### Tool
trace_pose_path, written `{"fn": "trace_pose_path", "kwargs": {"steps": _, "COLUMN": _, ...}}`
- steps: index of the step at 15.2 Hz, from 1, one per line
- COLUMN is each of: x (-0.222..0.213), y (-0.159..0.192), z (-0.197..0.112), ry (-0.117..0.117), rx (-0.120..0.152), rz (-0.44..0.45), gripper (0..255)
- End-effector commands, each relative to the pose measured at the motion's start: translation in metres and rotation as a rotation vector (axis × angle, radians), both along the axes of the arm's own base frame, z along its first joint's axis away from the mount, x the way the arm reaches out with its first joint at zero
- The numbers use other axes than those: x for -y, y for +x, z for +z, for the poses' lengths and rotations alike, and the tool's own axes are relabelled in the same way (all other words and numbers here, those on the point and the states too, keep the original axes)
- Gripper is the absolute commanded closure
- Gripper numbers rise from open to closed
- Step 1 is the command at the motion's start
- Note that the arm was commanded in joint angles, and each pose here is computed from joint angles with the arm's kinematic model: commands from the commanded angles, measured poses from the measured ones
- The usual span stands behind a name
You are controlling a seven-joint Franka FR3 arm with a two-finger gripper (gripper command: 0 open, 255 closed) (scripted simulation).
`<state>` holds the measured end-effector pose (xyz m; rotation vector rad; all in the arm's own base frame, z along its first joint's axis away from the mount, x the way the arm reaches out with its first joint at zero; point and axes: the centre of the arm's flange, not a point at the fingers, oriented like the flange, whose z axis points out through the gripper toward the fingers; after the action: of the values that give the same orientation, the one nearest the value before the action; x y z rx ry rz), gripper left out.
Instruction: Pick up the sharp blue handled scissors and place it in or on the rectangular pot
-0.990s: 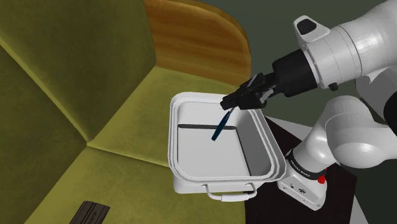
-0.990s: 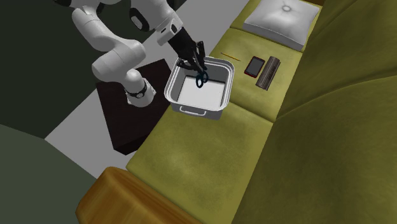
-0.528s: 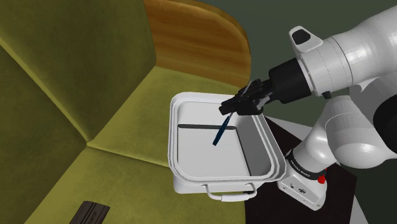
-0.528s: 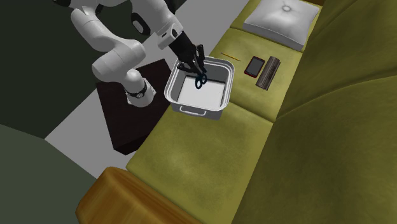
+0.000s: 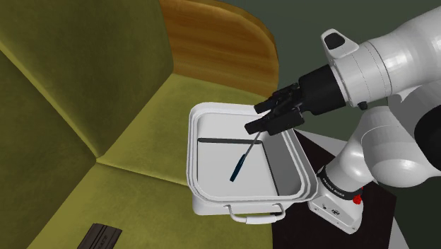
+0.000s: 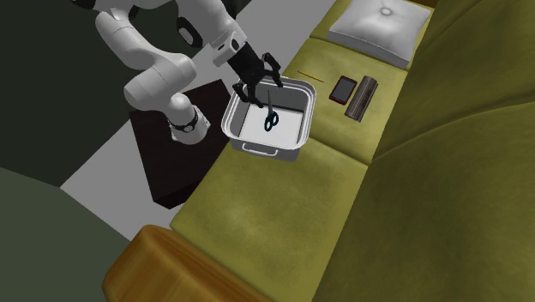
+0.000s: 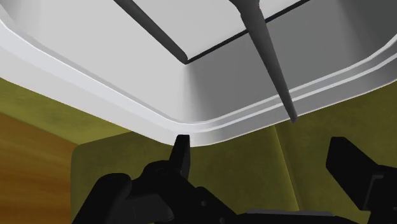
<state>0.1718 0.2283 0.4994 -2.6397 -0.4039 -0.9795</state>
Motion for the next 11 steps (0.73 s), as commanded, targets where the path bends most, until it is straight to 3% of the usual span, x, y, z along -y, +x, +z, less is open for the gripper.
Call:
{"fn": "trace_pose_path", "kwargs": {"steps": 1, "x": 0.000, "y": 0.000, "z": 0.000, "ry": 0.000, "rx": 0.000, "rz": 0.000, "gripper": 0}}
{"fn": "trace_pose_path", "kwargs": {"steps": 5, "x": 0.018, "y": -0.029, "z": 0.036, "ry": 0.000, "rx": 0.000, "rz": 0.000, "gripper": 0}}
{"fn": "trace_pose_path", "kwargs": {"steps": 11, "x": 0.018, "y": -0.029, "z": 0.036, "ry": 0.000, "rx": 0.000, "rz": 0.000, "gripper": 0}}
